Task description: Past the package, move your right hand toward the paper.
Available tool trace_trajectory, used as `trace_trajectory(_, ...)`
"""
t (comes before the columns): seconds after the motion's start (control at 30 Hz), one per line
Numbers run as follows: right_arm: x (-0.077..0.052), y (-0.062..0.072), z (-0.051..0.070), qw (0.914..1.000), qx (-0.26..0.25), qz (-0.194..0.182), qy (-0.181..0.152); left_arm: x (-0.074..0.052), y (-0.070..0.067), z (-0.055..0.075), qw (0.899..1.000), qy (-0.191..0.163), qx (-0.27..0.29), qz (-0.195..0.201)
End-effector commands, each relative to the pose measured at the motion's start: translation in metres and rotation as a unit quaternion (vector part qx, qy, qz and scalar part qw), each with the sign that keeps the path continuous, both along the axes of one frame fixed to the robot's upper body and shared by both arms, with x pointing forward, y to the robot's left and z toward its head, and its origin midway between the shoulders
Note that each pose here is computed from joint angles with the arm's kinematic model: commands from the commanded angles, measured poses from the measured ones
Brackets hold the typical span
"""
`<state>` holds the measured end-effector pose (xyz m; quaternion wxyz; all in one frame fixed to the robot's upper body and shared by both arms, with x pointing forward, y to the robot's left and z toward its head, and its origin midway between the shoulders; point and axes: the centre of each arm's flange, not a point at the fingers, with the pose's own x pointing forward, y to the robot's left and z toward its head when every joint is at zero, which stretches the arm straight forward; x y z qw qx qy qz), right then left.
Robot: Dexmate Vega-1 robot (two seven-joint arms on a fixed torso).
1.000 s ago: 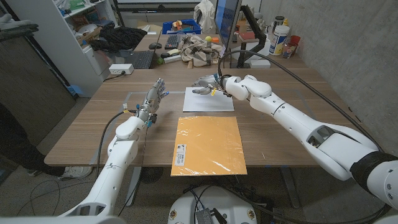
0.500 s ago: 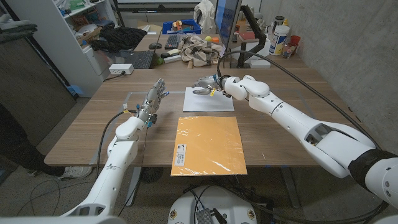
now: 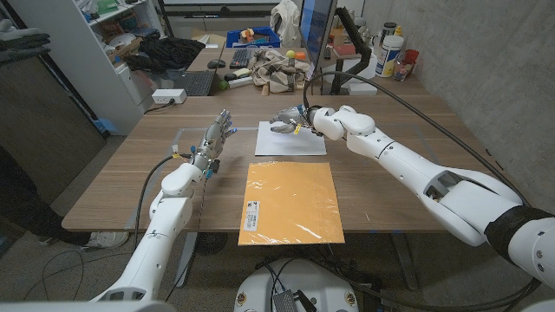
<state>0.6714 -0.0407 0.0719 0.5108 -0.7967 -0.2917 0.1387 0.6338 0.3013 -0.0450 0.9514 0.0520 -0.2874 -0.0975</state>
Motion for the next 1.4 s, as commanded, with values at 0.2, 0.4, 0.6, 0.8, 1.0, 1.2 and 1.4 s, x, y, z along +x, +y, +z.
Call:
trace_trajectory(0.2, 0.011, 0.000, -0.004, 0.9999, -0.005, -0.015, 0.007, -0.005, 0.001, -0.002, 1.000, 0.002, 0.003, 0.005)
trace_trajectory(0.4, 0.012, 0.002, -0.004, 0.9998, -0.008, -0.016, 0.008, -0.005, 0.003, -0.001, 1.000, 0.001, 0.006, 0.005)
trace_trajectory(0.6, 0.013, 0.003, -0.003, 0.9998, -0.010, -0.018, 0.007, -0.005, 0.004, 0.000, 1.000, 0.001, 0.010, 0.006)
trace_trajectory(0.8, 0.016, 0.004, -0.006, 0.9995, -0.014, -0.026, 0.012, -0.004, 0.006, 0.000, 1.000, 0.003, 0.011, 0.005)
trace_trajectory(1.0, 0.020, 0.004, -0.007, 0.9991, -0.016, -0.036, 0.014, -0.002, 0.008, 0.001, 1.000, 0.005, 0.012, 0.003)
trace_trajectory(1.2, 0.024, 0.005, -0.010, 0.9987, -0.015, -0.044, 0.019, 0.003, 0.010, 0.003, 1.000, 0.007, 0.015, -0.001)
trace_trajectory(1.4, 0.030, 0.007, -0.012, 0.9984, -0.019, -0.049, 0.021, 0.009, 0.011, 0.004, 1.000, 0.010, 0.017, -0.005)
